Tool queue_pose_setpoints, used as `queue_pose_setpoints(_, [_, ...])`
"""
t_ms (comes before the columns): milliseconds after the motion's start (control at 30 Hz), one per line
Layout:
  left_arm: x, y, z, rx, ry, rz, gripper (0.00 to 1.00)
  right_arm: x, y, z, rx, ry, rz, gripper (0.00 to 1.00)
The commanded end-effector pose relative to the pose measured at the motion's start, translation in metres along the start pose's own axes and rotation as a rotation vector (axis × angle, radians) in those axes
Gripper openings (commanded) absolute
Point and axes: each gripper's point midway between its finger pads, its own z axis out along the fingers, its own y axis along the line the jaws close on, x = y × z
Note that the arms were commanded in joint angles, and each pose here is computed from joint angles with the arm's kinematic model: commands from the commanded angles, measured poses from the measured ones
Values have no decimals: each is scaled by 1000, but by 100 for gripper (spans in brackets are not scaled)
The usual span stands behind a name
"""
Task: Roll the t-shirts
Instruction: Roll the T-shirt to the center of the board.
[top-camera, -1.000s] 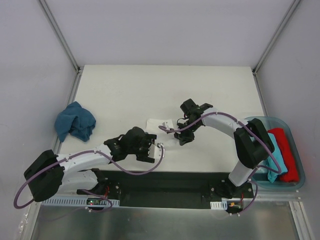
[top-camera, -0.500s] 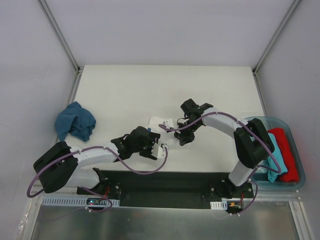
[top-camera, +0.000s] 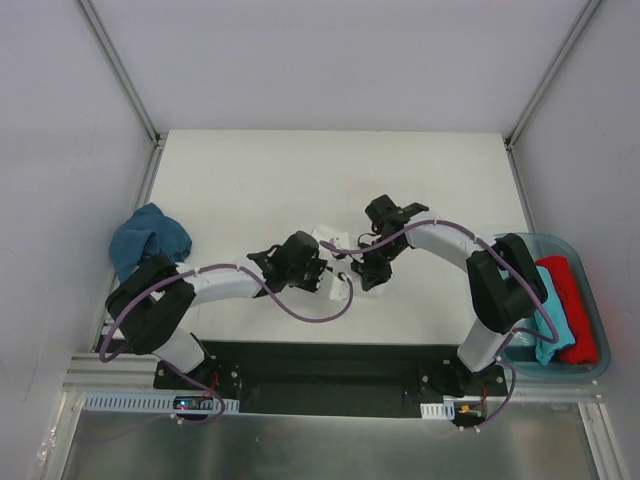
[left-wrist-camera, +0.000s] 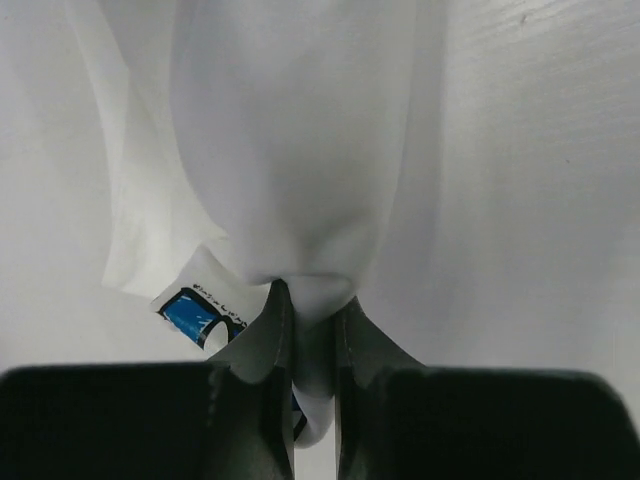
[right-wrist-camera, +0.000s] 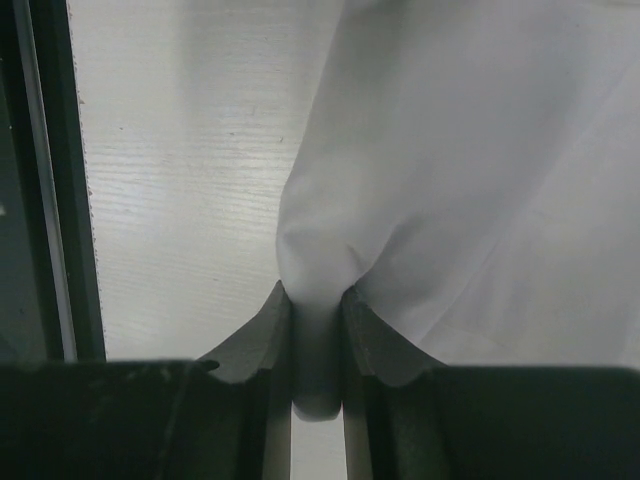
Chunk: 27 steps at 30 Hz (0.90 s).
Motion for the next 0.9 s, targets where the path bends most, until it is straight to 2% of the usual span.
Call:
queue_pose_setpoints(0, [-2, -23, -22, 277, -86, -230, 0, 44, 48, 1, -178, 109, 162, 8])
queue_pose_setpoints(133, [-27, -34, -65, 507, -187, -397, 0, 37, 59, -21, -248, 22, 259, 8])
queue_pose_setpoints(267, [-51, -59, -109, 812, -192, -565, 0, 32, 68, -41, -360, -35, 341, 8])
queue_pose_setpoints(333, [-55, -68, -110, 915, -186, -640, 0, 29, 76, -53, -433, -47, 377, 8])
queue_pose_setpoints(633, [-34, -60, -93, 966, -169, -810, 0, 19, 70, -63, -633, -59, 516, 8])
queue_pose_setpoints(867, [-18, -42, -76, 1042, -165, -955, 0, 30, 48, -55, -670, -23, 610, 8])
